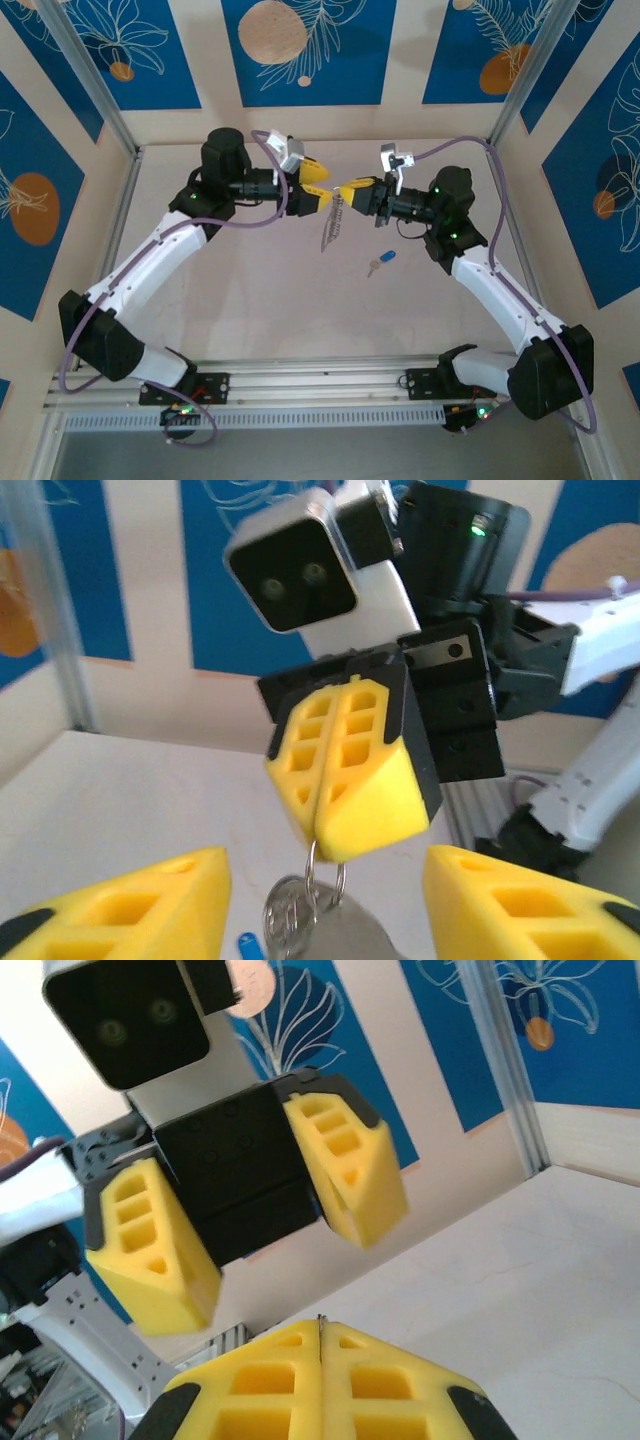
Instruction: Put the keys on the keyring
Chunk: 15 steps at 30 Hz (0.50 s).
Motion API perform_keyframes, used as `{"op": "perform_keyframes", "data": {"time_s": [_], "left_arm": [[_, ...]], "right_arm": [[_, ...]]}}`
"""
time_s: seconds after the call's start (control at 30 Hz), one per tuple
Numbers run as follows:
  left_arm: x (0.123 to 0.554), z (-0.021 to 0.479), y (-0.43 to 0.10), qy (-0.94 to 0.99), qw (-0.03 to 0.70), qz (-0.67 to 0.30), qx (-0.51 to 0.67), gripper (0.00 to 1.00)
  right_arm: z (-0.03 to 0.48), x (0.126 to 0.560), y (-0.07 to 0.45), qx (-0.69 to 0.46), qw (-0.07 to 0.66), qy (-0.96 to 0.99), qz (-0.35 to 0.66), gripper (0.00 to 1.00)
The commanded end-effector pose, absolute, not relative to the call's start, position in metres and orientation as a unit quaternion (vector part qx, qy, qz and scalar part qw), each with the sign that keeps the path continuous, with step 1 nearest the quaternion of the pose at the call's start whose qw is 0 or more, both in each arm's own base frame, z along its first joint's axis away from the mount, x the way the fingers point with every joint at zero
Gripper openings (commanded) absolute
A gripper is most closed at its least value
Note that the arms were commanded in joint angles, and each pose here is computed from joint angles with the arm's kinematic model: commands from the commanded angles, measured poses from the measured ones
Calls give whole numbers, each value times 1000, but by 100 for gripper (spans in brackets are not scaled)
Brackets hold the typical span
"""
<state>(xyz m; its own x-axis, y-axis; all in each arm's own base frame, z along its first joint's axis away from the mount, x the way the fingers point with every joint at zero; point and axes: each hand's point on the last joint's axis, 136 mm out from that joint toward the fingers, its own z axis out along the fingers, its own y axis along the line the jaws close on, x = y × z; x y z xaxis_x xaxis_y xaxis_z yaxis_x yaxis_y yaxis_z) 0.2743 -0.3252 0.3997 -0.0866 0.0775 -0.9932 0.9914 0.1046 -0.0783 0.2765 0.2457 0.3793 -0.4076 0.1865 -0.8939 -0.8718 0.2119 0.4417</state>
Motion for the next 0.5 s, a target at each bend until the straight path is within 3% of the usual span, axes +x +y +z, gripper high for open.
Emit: {"op": "perform_keyframes", "data": {"time_s": [0.0, 0.47], "left_arm": [[289, 428, -311, 575, 556, -444, 403, 57], [289, 430, -316, 539, 515, -579, 330, 55]], "right_arm": [[403, 272, 232, -261, 512, 592, 564, 0], [444, 265, 216, -216, 569, 534, 587, 0]]}}
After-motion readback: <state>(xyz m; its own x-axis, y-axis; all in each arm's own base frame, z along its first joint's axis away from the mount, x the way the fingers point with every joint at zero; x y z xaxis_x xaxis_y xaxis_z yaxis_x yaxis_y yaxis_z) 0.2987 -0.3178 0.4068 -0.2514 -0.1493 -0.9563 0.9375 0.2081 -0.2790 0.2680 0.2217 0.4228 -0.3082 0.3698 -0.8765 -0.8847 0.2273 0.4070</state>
